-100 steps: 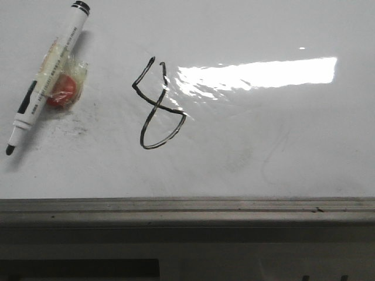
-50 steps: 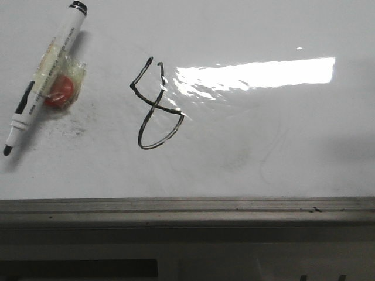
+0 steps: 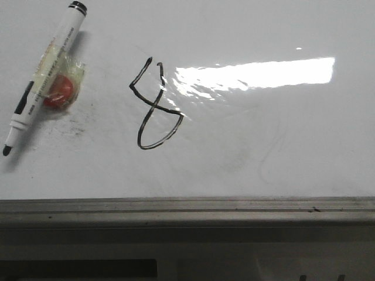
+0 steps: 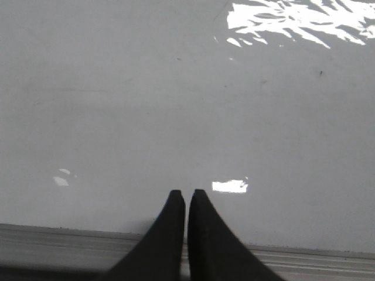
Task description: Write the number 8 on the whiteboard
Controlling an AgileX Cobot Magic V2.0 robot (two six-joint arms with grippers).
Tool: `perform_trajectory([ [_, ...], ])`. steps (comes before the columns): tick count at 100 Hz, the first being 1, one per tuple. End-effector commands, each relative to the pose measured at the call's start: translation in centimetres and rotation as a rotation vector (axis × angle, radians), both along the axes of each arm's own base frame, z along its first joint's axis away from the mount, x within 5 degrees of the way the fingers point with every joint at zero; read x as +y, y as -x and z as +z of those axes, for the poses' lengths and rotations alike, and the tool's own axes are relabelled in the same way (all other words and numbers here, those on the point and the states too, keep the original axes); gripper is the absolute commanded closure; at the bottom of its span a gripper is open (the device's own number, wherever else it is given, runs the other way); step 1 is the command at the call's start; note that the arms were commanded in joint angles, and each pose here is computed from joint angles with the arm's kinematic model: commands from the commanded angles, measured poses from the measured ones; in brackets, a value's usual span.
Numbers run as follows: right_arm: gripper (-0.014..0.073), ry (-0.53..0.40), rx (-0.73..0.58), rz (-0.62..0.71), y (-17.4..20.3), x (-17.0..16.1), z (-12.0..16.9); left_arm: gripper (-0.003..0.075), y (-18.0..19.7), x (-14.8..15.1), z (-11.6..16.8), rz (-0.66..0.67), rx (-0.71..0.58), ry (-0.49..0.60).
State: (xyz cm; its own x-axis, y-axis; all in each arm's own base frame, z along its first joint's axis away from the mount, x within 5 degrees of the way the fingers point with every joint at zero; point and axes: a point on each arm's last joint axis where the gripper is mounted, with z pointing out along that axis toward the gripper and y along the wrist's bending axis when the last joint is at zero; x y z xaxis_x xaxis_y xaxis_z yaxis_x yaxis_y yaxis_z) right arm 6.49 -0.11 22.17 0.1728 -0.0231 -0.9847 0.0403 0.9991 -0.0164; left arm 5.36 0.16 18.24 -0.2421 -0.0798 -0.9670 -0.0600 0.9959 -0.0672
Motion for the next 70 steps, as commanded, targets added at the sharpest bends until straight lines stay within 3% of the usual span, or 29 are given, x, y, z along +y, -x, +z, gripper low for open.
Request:
perform_trajectory([
  [1, 0.0659, 0.001, 0.077, -0.044, 0.1, -0.3, -1.0, 0.0741, 0.0, 0.0, -0.5, -0.003, -0.046, 0.011],
  [33, 0.0659, -0.011, 0.384, -0.085, 1.2, -0.6, -4.2, 0.0741, 0.0, 0.0, -0.5, -0.003, -0.046, 0.011],
  [70, 0.0659, -0.008, 0.377, -0.088, 1.2, -0.6, -4.1, 0.0741, 0.0, 0.0, -0.5, -0.003, -0.046, 0.011],
])
